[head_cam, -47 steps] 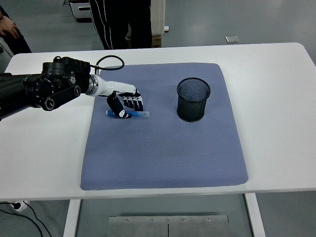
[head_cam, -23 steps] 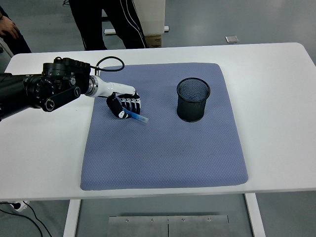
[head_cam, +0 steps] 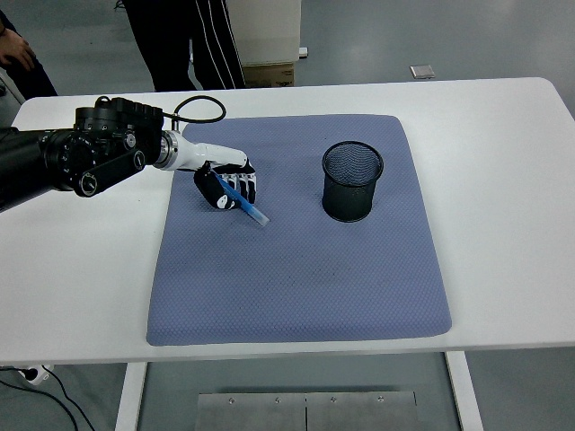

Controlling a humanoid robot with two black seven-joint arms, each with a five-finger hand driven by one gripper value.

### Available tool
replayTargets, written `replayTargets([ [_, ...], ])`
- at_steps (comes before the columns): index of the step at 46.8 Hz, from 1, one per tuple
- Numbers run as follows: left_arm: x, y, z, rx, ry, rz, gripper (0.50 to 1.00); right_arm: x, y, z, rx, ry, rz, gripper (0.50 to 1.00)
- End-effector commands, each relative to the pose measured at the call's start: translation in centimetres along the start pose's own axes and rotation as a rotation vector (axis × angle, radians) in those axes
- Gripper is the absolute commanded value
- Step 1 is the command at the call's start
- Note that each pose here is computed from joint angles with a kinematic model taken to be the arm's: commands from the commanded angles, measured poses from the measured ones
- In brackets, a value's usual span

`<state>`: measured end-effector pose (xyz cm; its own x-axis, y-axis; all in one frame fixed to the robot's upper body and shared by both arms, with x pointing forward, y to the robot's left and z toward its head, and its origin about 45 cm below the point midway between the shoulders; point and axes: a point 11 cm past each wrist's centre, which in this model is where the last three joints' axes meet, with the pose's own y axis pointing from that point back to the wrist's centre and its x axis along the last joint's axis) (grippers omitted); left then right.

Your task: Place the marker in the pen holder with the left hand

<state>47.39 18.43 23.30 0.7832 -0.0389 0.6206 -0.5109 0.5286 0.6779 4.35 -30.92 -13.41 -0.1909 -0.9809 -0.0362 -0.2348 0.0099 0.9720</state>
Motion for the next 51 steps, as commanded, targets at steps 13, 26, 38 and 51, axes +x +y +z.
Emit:
replayTargets([
  [13, 1.3, 0.4, 0.7, -0.036, 0.046, 0.044, 0.5, 0.0, 0.0, 0.0, 0.0, 0.0, 0.0, 1.0],
  [26, 2.4, 0.7, 1.5, -0.099, 0.139, 0.091, 0.5, 0.0, 0.0, 0.0, 0.0, 0.0, 0.0, 1.0],
  [38, 4.5, 1.5, 3.2, -0.183, 0.207, 0.151, 0.5, 0.0, 0.0, 0.0, 0.0, 0.0, 0.0, 1.0],
  [51, 5.9, 2.0, 5.0, -0.29, 0.273, 0.202, 0.5, 0.0, 0.0, 0.0, 0.0, 0.0, 0.0, 1.0],
])
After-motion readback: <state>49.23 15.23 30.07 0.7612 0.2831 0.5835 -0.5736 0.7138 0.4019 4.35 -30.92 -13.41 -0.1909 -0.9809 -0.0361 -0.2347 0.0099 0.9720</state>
